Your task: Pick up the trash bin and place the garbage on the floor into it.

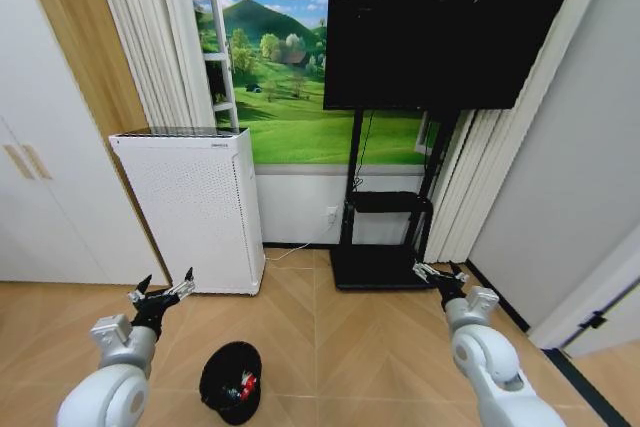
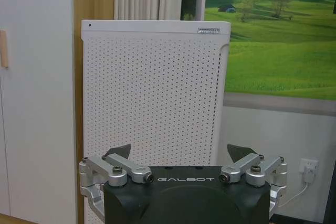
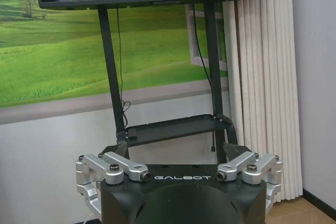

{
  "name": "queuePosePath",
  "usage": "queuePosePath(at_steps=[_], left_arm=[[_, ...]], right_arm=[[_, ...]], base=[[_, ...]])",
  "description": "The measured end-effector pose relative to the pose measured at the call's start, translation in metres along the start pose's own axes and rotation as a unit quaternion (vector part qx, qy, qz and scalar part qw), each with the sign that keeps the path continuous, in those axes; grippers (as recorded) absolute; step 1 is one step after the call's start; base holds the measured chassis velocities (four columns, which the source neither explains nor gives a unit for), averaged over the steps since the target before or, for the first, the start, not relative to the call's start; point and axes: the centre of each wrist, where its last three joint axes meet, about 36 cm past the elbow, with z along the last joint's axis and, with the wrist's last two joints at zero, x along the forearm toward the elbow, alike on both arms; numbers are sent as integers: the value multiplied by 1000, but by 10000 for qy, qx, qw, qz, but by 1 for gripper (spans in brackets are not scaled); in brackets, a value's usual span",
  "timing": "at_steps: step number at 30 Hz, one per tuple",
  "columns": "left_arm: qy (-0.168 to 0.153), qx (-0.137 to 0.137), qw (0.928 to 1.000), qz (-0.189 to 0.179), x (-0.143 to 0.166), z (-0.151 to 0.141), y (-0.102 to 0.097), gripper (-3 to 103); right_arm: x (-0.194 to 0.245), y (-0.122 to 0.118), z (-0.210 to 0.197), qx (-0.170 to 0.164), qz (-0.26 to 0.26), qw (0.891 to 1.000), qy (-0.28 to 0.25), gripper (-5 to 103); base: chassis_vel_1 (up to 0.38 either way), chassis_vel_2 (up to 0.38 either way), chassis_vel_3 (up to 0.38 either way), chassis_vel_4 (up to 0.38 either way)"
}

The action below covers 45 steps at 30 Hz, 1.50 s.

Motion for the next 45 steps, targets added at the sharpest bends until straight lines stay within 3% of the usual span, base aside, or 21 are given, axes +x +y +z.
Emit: queuePosePath(at_steps=[32, 45], left_arm=[[-82, 97, 9999, -54, 0, 6, -1, 100], [-76, 83, 9999, -3, -1, 6, -2, 100]], right_arm=[[2, 4, -2, -54, 58, 9999, 115, 100], [3, 2, -2, -55, 82, 9999, 103, 100]], base=[[0, 0, 0, 0], [-40, -119, 38, 112]])
